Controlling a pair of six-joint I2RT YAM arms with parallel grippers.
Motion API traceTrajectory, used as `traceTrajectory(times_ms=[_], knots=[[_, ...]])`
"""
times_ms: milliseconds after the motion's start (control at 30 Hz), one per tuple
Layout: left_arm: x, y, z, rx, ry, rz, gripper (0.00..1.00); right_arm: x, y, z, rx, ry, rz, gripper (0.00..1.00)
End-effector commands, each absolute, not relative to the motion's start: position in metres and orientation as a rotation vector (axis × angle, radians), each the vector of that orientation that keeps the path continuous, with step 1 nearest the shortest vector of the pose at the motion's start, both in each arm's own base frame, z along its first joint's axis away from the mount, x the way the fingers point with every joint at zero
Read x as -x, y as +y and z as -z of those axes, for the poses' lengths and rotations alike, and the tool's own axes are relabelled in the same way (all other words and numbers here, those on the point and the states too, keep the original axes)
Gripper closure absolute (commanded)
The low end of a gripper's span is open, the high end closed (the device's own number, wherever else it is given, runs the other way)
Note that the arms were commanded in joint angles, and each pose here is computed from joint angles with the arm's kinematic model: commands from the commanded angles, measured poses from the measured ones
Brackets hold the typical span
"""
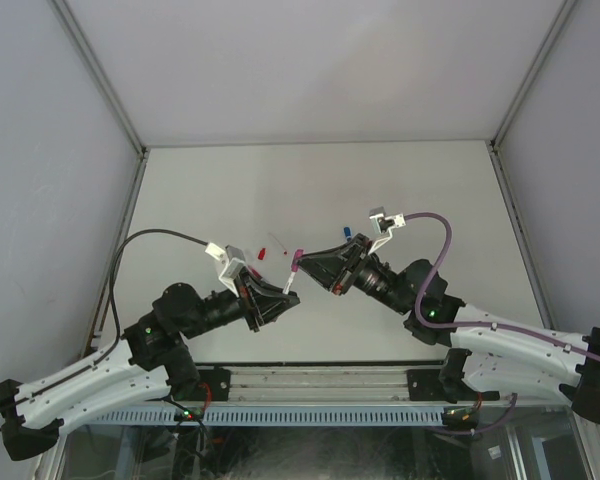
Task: Insert the pens into the pen caps
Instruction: Insert the pen cap onto the pen.
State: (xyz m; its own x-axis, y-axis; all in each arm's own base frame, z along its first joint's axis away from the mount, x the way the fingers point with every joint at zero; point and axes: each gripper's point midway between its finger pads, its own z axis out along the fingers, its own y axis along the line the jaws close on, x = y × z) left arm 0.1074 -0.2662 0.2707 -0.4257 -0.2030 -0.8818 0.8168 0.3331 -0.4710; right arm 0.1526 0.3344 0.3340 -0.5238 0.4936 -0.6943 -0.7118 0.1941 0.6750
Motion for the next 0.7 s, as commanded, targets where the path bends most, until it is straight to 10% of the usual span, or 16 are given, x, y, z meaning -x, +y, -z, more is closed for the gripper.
traceTrajectory(times_ms=[0, 667], knots=[[-0.1095, -0.2641, -0.3114, -0.539, 1.486, 1.304, 1.0, -0.1474, 0.3305, -0.3387, 0.247, 1.458, -1.526, 0.85], [-0.1108, -0.2633, -0.3114, -0.53, 1.489, 1.298, 1.0, -0.1442, 0.326, -0.3322, 0.287, 1.483, -1.487, 0.76]])
